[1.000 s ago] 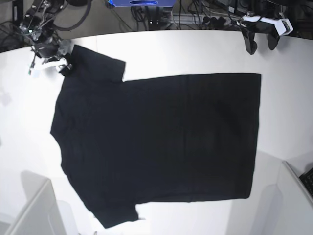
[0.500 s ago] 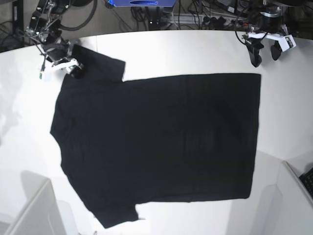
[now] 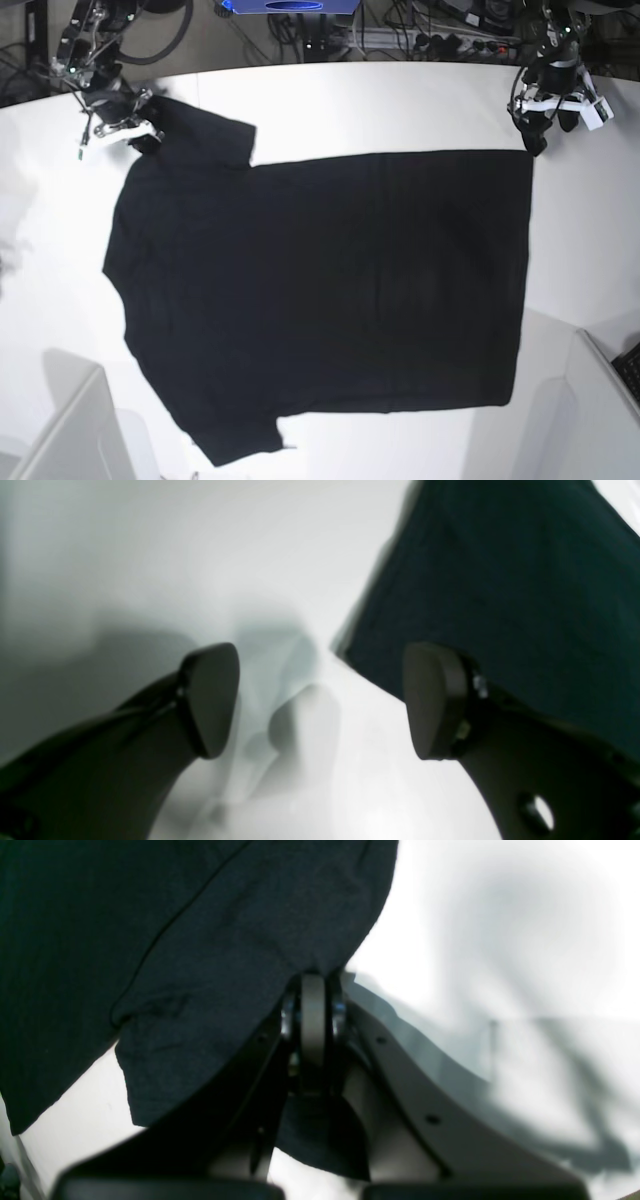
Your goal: Fold the T-shirt properly
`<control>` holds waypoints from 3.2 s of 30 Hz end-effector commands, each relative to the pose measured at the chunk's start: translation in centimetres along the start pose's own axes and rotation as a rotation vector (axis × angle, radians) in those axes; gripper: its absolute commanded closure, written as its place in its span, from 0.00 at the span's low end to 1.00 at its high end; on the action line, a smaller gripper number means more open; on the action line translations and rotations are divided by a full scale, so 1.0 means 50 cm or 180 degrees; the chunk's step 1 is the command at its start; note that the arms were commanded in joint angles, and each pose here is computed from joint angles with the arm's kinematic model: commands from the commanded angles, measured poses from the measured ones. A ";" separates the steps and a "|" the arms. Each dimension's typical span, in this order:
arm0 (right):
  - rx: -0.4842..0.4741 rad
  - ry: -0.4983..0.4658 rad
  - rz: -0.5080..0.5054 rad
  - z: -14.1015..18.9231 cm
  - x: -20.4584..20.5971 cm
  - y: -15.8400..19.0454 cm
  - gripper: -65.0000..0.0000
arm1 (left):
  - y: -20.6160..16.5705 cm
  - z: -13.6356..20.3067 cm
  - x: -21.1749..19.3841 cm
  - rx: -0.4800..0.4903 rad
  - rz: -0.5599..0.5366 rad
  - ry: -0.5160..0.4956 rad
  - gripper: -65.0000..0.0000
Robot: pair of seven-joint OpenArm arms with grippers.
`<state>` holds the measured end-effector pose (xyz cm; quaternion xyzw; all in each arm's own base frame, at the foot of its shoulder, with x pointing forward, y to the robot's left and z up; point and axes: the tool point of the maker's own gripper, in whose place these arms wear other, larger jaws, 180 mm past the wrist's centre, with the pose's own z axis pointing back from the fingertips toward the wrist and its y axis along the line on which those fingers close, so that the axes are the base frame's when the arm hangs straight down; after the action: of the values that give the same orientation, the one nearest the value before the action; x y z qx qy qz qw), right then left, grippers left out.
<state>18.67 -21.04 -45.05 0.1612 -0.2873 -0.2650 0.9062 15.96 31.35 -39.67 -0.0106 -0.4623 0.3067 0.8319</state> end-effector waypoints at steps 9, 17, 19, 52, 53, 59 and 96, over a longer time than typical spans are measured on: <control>-0.0183 0.0258 0.0030 0.002 -0.036 -0.026 1.00 | -0.030 -0.060 0.001 -0.0110 0.0120 0.0137 0.24; -0.0183 0.0254 0.0027 0.001 -0.035 -0.025 1.00 | -0.061 -0.096 -0.014 -0.0198 0.0247 0.0356 0.24; -0.0175 0.0242 0.0029 0.000 -0.031 -0.023 1.00 | -0.064 -0.103 -0.024 -0.0207 0.0271 0.0453 0.25; -0.0271 0.0202 0.0167 0.049 -0.040 -0.040 1.00 | -0.071 -0.050 -0.033 -0.0320 -0.0163 0.0598 1.00; -0.0277 0.0198 0.0188 0.057 -0.042 -0.039 1.00 | -0.066 -0.046 -0.038 -0.0305 -0.0171 0.0623 1.00; -0.0311 0.0221 0.0268 0.090 -0.060 -0.042 1.00 | -0.035 -0.019 -0.073 -0.0205 -0.0204 0.0777 1.00; 0.0090 -0.0338 0.0574 0.115 0.067 0.098 1.00 | -0.115 0.001 -0.007 -0.0503 -0.0471 0.0727 1.00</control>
<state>18.60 -19.50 -38.02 0.1345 -0.3277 -0.1911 0.9154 17.99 26.09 -39.23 -0.0787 -0.3666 0.2088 0.9032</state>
